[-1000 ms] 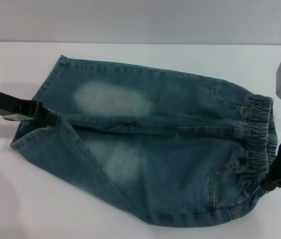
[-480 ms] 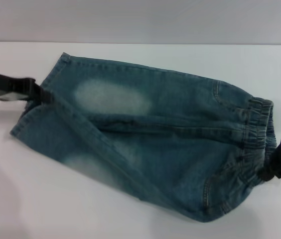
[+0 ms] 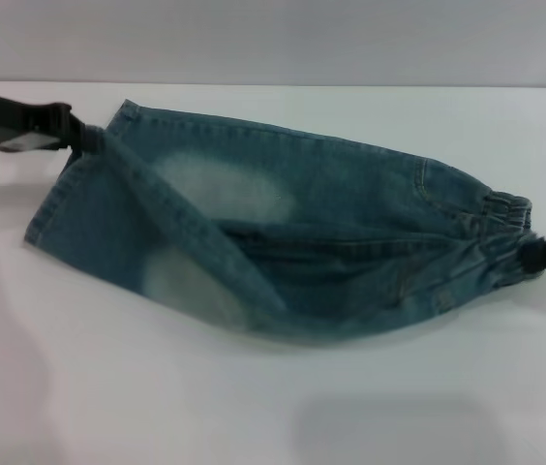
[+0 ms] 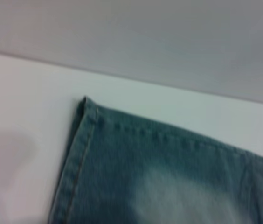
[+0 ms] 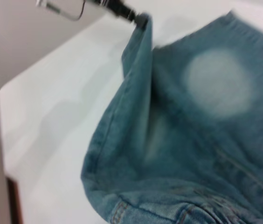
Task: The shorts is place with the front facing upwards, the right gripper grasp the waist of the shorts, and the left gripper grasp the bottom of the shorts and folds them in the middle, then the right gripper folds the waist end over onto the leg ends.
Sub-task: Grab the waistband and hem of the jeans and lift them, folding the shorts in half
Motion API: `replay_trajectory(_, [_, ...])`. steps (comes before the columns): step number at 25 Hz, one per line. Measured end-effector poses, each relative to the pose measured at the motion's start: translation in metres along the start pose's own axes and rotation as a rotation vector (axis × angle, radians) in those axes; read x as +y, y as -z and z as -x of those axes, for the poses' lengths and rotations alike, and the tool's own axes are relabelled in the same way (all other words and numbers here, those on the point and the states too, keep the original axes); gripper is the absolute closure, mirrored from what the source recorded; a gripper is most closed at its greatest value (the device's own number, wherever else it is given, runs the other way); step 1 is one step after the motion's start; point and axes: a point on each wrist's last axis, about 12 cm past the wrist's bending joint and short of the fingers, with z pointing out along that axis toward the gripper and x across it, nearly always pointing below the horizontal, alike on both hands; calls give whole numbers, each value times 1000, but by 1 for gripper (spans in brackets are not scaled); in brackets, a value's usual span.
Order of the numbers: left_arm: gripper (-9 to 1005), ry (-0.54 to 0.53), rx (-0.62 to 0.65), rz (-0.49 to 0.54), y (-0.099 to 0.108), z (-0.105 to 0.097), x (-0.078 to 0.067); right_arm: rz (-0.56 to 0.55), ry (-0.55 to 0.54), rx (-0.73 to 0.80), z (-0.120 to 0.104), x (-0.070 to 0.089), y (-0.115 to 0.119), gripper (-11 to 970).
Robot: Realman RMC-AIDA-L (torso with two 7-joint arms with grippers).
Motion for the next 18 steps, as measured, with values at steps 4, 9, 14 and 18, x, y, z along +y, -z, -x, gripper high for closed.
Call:
replay_trajectory(4, [831,3,-50,23,-2,11,-3,-97,-85,-94,-23,-11,8,959])
replay_trajectory(9, [828,16,-111,65,-9,17,-3,-169,-134,-136,-39,-19,3,959])
replay_trajectory(14, [825,20,-148,89,-15,20,-4,-210,-158,-236,-45,-26,-4,959])
replay_trajectory(18, [822,8,-161,93,-20,23,-10,-246,-180,-277,-46,-31,-8,959])
